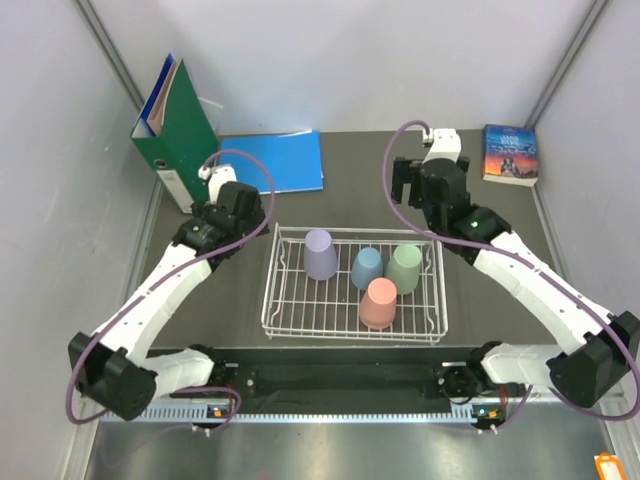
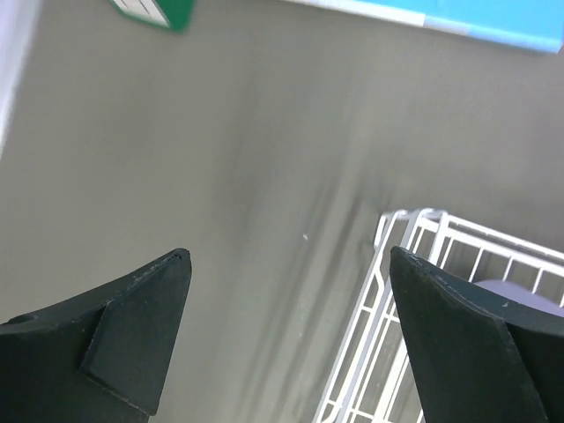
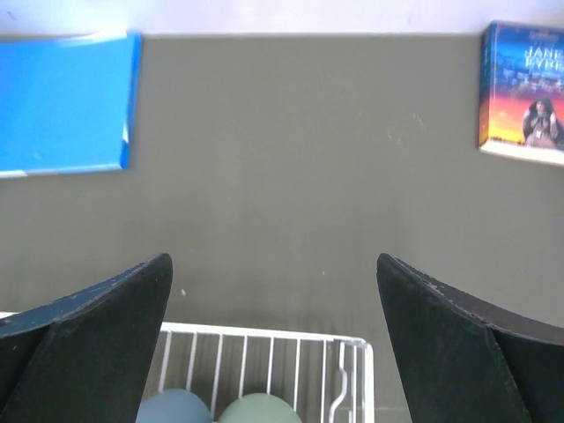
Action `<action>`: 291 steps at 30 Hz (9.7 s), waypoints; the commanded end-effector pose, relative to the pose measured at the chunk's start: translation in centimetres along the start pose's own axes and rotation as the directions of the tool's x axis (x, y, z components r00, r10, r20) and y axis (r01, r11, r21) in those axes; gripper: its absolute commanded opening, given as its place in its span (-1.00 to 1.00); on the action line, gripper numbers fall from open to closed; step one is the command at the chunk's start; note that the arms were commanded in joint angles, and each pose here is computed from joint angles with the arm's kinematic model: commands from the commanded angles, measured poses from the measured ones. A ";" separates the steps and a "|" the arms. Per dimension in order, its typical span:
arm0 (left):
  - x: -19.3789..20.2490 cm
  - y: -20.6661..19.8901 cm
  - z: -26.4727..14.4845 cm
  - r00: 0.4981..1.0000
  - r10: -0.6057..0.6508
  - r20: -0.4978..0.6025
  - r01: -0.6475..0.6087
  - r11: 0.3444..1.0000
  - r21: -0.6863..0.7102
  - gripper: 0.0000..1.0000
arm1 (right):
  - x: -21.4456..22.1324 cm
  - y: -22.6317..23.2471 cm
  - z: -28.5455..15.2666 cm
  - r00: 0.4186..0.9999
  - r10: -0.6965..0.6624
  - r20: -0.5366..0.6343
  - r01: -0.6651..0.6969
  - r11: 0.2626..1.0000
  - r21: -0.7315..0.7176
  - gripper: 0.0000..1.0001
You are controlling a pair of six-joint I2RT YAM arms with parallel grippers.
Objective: Unload the cups from the dish rack
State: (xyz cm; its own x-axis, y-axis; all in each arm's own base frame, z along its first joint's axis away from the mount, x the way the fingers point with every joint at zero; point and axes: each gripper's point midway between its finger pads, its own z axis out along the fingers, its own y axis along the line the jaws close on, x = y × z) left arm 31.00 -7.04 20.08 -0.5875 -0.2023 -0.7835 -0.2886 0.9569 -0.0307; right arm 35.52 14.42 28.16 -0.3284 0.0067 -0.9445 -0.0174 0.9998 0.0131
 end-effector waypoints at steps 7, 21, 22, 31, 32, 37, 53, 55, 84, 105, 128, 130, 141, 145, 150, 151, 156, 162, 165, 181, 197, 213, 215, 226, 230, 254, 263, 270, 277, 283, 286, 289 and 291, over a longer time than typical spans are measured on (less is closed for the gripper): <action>-4.0 -1.0 -2.4 0.993 -0.009 0.117 -0.003 0.995 0.097 0.98 | -4.2 1.3 -1.6 0.996 0.050 0.075 -0.043 0.995 -0.095 0.99; -3.4 -13.7 -5.8 0.986 0.119 0.116 -0.157 0.900 0.407 0.98 | -2.6 1.0 -2.3 0.999 0.023 0.039 -0.019 0.994 -0.112 0.99; -3.1 -14.5 -5.4 0.985 0.134 0.105 -0.166 0.897 0.409 0.98 | -2.6 0.9 -2.4 0.999 0.028 0.041 -0.023 0.993 -0.112 0.99; -0.3 -16.9 -3.9 0.976 0.214 0.041 -0.211 0.881 0.424 0.98 | -2.1 1.5 -2.1 1.000 0.021 0.024 -0.017 0.991 -0.130 0.99; 0.0 -16.9 -3.8 0.976 0.216 0.035 -0.211 0.883 0.420 0.98 | -2.2 1.5 -2.2 0.999 0.024 0.024 -0.021 0.991 -0.130 0.99; 1.5 -16.6 -3.4 0.975 0.222 -0.002 -0.201 0.887 0.416 0.98 | -1.9 1.6 -1.9 1.000 0.019 0.017 -0.017 0.991 -0.133 0.99; 6.3 -16.6 -3.0 0.958 0.267 -0.104 -0.199 0.881 0.430 0.92 | -0.5 1.7 -1.3 1.000 0.021 -0.004 -0.022 0.992 -0.125 0.99; 6.8 -16.5 -2.9 0.957 0.269 -0.111 -0.198 0.881 0.429 0.84 | -0.3 1.6 -1.3 1.000 0.022 -0.007 -0.022 0.992 -0.125 0.99; -6.4 -16.2 -10.5 0.981 0.145 0.125 -0.185 0.887 0.424 -1.00 | -3.2 1.3 -2.5 0.994 0.088 0.067 -0.079 0.988 -0.130 0.99; -15.5 -19.2 -13.7 0.854 -0.405 -0.327 0.358 -0.001 0.934 -1.00 | -8.3 8.6 -7.0 0.793 0.579 -0.189 -0.461 0.368 -0.808 0.25; -10.1 -22.7 -11.7 0.867 -0.236 -0.438 0.439 -0.052 0.897 -1.00 | -9.1 13.6 -4.9 0.821 0.490 -0.294 -0.451 0.241 -0.859 -0.56; -9.3 -22.7 -10.6 0.863 -0.225 -0.451 0.466 0.014 0.885 -0.66 | -8.6 13.2 -4.4 0.827 0.485 -0.284 -0.455 0.283 -0.844 -0.85; -8.6 -14.8 -5.1 0.905 -0.385 -0.180 0.395 0.609 0.688 0.98 | -9.2 -1.5 4.6 0.905 0.419 -0.068 -0.424 0.890 -0.168 -1.00; -7.7 -11.8 -4.2 0.925 -0.364 -0.108 0.357 0.736 0.576 0.98 | -10.8 -6.8 6.8 0.934 0.357 -0.020 -0.351 0.925 0.145 -1.00; -7.4 -9.7 -3.2 0.947 -0.317 -0.043 0.300 0.832 0.467 0.98 | -7.3 -11.3 11.4 0.930 0.345 -0.131 -0.257 0.860 0.442 -1.00; -6.9 -9.7 -2.7 0.956 -0.288 -0.061 0.284 0.850 0.443 0.98 | -8.5 -11.5 11.9 0.928 0.356 -0.112 -0.276 0.856 0.438 -1.00; -5.1 -9.8 -0.8 0.966 -0.226 -0.127 0.258 0.889 0.378 0.96 | -2.6 -12.6 16.7 0.893 0.378 -0.245 -0.233 0.853 0.467 -1.00; -3.1 -9.8 1.4 0.965 -0.182 -0.187 0.234 0.922 0.309 0.94 | 3.4 -14.5 19.3 0.855 0.372 -0.362 -0.139 0.835 0.532 -1.00; -2.5 -9.9 2.1 0.963 -0.175 -0.203 0.231 0.927 0.295 0.94 | 4.7 -15.1 20.0 0.853 0.364 -0.373 -0.119 0.833 0.541 -1.00; -1.0 -10.3 4.2 0.959 -0.152 -0.241 0.213 0.944 0.253 0.94 | 12.2 -14.3 23.3 0.772 0.385 -0.506 -0.116 0.867 0.484 -1.00; -4.6 -10.4 2.3 0.975 -0.168 -0.142 0.205 0.929 0.307 0.98 | -2.3 -9.4 17.4 0.879 0.393 -0.269 -0.322 0.907 0.273 0.32; 1.4 -12.5 0.8 0.983 0.033 -0.182 0.043 0.918 0.394 0.98 | -7.1 4.6 3.1 0.870 0.457 -0.185 -0.474 0.672 -0.569 0.39; 1.5 -13.0 0.1 0.986 0.060 -0.158 0.008 0.916 0.400 0.98 | -6.2 5.1 2.7 0.884 0.425 -0.195 -0.455 0.684 -0.570 0.39; 1.4 -13.7 -1.4 0.992 0.047 -0.121 0.003 0.926 0.378 0.98 | -2.3 8.5 0.5 0.896 0.370 -0.247 -0.441 0.669 -0.598 0.41; -1.2 -11.9 -2.2 0.998 -0.044 -0.046 0.056 0.952 0.302 0.98 | -1.5 9.5 -0.2 0.897 0.363 -0.253 -0.438 0.654 -0.616 0.41; 4.6 -15.2 -2.5 0.983 0.079 -0.166 -0.005 0.915 0.403 0.98 | -2.3 9.7 -0.7 0.922 0.315 -0.225 -0.384 0.677 -0.628 0.43; 6.4 -16.4 -1.7 0.973 0.119 -0.200 -0.025 0.908 0.419 0.98 | -1.8 9.6 -0.5 0.925 0.301 -0.233 -0.380 0.686 -0.621 0.43; 9.0 -16.8 0.0 0.951 0.172 -0.259 -0.056 0.914 0.403 0.98 | -0.9 9.6 -0.2 0.926 0.286 -0.248 -0.378 0.695 -0.612 0.43; 6.4 -16.1 -0.8 0.978 0.109 -0.180 -0.033 0.924 0.380 0.98 | -0.7 9.5 -0.2 0.926 0.280 -0.252 -0.377 0.697 -0.611 0.44; 5.1 -15.9 -1.3 0.984 0.084 -0.160 -0.019 0.930 0.368 0.98 | -1.0 9.7 -0.1 0.928 0.277 -0.250 -0.373 0.693 -0.617 0.43; 4.9 -15.5 -1.6 0.985 0.076 -0.153 -0.016 0.932 0.361 0.98 | -1.3 9.7 -0.2 0.929 0.279 -0.244 -0.370 0.691 -0.621 0.43; 4.1 -15.2 -2.1 0.989 0.061 -0.134 -0.009 0.934 0.357 0.98 | -1.3 9.8 -0.2 0.928 0.278 -0.246 -0.371 0.689 -0.623 0.44; 3.3 -15.3 -2.6 0.992 0.048 -0.120 0.000 0.930 0.367 0.98 | -1.1 9.8 -0.2 0.927 0.280 -0.250 -0.375 0.687 -0.622 0.44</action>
State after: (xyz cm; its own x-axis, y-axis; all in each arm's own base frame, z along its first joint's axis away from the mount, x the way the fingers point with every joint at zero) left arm 31.52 -24.07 16.85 -0.7278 -0.1572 -0.6676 0.0257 0.9664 -0.2557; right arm 35.39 23.51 25.92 -0.6077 0.2709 -0.7465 -0.4105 0.6976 0.5873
